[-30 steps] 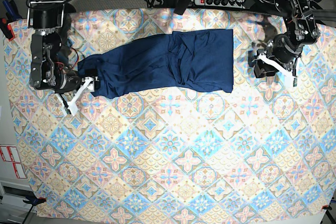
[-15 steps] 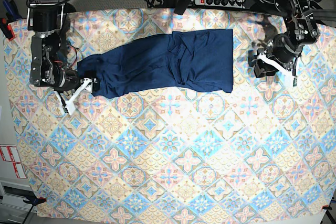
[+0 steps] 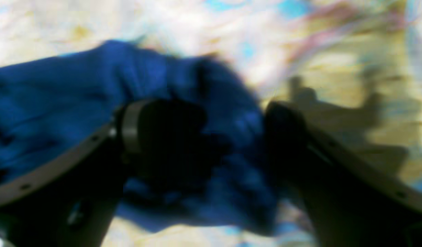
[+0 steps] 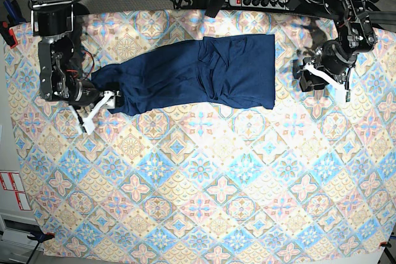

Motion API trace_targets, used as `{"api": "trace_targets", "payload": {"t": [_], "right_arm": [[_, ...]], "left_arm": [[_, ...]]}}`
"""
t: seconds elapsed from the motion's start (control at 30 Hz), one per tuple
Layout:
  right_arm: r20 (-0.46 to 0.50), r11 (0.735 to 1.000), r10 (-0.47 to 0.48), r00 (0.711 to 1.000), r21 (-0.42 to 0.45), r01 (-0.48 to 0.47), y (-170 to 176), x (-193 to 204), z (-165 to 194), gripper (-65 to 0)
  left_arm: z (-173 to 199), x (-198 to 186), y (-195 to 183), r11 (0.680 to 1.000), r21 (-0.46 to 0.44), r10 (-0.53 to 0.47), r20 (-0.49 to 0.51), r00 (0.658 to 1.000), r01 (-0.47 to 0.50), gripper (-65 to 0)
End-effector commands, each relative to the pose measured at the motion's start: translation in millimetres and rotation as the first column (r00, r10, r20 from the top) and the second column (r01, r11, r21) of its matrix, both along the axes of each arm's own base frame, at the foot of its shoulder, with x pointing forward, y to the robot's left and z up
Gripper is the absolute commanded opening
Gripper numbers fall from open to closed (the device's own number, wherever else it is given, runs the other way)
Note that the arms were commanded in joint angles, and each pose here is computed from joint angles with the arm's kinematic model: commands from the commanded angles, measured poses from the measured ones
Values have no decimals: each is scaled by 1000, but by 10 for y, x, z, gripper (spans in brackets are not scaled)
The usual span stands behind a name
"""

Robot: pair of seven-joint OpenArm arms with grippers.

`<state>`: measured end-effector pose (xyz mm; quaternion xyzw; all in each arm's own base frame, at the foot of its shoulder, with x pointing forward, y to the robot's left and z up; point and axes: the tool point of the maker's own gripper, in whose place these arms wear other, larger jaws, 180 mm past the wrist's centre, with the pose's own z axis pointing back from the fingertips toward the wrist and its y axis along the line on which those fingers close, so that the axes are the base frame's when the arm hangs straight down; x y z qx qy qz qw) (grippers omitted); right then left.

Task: Fold the T-shirt properly
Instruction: 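Grasp the end of the navy shirt strip with the right gripper, then lift the grasped end and fold it over toward the left gripper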

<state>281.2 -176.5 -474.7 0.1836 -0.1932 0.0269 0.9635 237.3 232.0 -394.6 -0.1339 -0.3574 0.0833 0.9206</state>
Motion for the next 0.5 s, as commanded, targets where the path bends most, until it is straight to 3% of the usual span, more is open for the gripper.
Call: {"api": "trace_targets", "payload": {"t": [0.0,0.3,0.37,0.47], "right_arm": [[-64,998,41,997,44,-39,167,-189,-54,-207],[-112,994,69,991,91,-59,329,-376,-67,-215],[-110,994,69,991,92,-59,336,-368,-64,-272],[-113,995,55,992,92,-44,302,-354,-76,-444]], "left_arm": [[121,79,30,1000,8,-3,49,999,3,-428],[125,92,14,1000,7,-7,51,999,7,-428],[127,94,15,1000,7,-7,52,999,7,-428],[127,94,15,1000,7,-7,52,999,7,-428]]}}
